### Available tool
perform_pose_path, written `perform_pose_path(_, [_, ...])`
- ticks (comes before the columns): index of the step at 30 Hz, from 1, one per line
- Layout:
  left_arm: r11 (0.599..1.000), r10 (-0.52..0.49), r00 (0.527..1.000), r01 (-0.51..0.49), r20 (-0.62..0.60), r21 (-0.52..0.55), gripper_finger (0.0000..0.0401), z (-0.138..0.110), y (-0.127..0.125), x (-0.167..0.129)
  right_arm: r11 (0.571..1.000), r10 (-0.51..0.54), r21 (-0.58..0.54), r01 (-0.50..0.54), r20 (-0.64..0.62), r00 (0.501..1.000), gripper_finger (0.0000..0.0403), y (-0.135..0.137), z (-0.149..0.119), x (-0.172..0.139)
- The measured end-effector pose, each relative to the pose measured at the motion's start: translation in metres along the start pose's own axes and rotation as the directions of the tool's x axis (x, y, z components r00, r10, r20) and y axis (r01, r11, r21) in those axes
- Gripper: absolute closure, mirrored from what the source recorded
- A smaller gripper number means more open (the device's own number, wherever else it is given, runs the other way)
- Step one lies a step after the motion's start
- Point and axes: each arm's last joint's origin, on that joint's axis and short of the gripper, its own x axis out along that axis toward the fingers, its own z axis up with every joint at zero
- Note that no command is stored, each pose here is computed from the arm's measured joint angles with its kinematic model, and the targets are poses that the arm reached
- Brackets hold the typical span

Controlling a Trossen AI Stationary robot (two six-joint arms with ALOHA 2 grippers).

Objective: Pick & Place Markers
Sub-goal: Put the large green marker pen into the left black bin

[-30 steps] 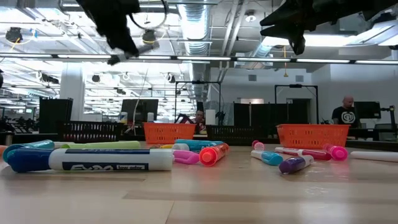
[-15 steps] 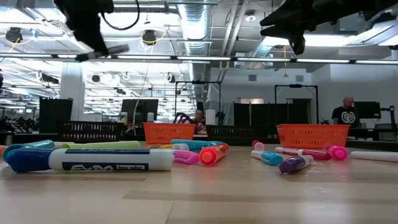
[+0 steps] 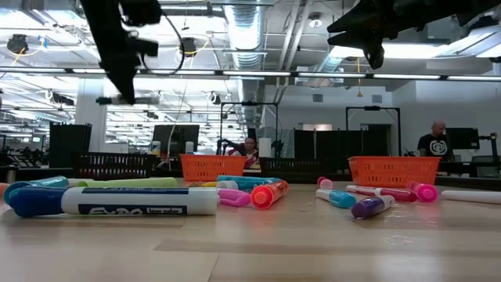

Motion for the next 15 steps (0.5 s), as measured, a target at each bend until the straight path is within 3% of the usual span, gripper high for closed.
perform_pose_path(6, [0.995, -0.056, 0.995, 0.049, -0.084, -0.085, 0.0321, -0.015, 0.014, 0.033, 1.000, 0.000, 0.000, 0.000, 0.000, 1.000, 0.0301, 0.000, 0.000, 0.000])
perform_pose_path(15, [0.994, -0.096, 0.994, 0.093, -0.057, -0.051, 0.0320, -0.027, 0.011, 0.058, 1.000, 0.000, 0.000, 0.000, 0.000, 1.000, 0.0301, 0.000, 0.000, 0.000])
